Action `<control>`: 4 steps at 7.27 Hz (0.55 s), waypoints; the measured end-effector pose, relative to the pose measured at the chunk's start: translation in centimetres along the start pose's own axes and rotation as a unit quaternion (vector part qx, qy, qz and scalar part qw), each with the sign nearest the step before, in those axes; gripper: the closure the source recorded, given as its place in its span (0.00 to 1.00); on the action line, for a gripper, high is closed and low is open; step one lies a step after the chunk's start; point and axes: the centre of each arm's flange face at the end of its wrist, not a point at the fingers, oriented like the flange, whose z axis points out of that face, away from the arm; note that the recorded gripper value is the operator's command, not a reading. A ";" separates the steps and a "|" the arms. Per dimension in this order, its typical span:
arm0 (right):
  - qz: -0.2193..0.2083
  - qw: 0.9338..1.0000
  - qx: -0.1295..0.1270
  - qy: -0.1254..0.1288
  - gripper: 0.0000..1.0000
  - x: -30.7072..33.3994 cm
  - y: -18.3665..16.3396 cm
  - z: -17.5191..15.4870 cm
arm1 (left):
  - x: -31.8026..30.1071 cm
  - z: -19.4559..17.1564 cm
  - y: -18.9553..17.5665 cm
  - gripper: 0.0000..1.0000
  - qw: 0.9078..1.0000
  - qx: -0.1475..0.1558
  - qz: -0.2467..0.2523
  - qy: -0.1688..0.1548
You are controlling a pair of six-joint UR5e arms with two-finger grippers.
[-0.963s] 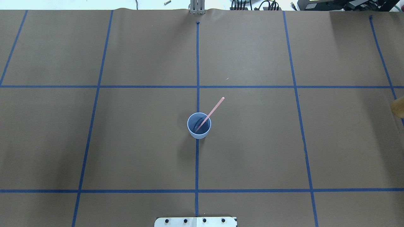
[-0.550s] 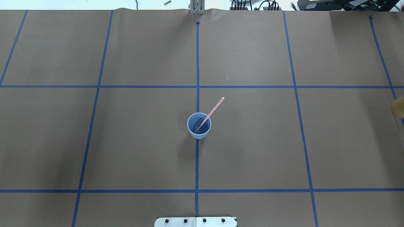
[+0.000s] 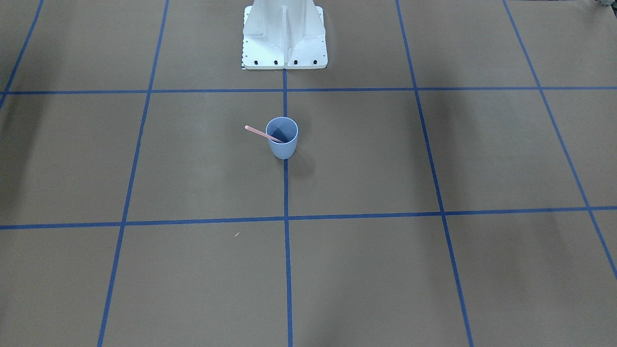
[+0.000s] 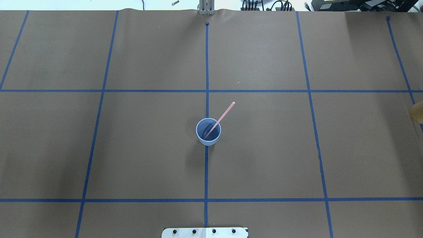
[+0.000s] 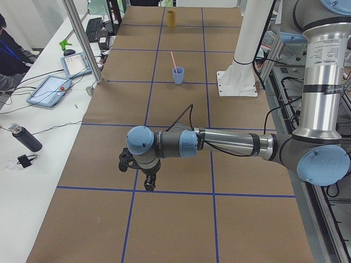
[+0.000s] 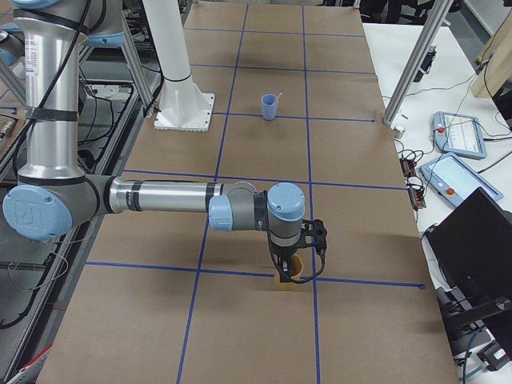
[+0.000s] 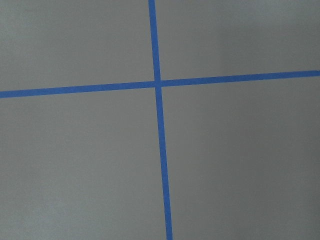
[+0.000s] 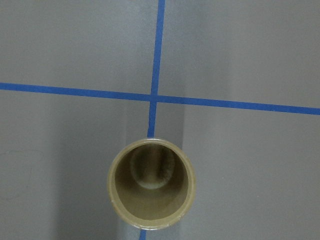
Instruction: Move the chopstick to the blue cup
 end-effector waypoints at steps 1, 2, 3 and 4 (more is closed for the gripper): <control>-0.003 1.000 0.003 -0.001 0.00 -0.1 0.0 0.0 | 0.0 0.0 0.0 0.01 1.000 0.000 0.000 0.000; -0.004 1.000 0.005 -0.001 0.00 -0.1 0.0 -0.1 | -0.1 -0.1 0.0 0.01 1.000 0.001 -0.001 0.000; -0.004 1.000 0.005 -0.002 0.00 -0.1 0.0 -0.1 | -0.1 -0.2 0.0 0.01 1.000 0.002 -0.001 0.000; -0.005 1.000 0.006 -0.002 0.00 -0.1 0.0 -0.1 | -0.2 -0.3 0.0 0.01 1.000 0.003 -0.002 0.000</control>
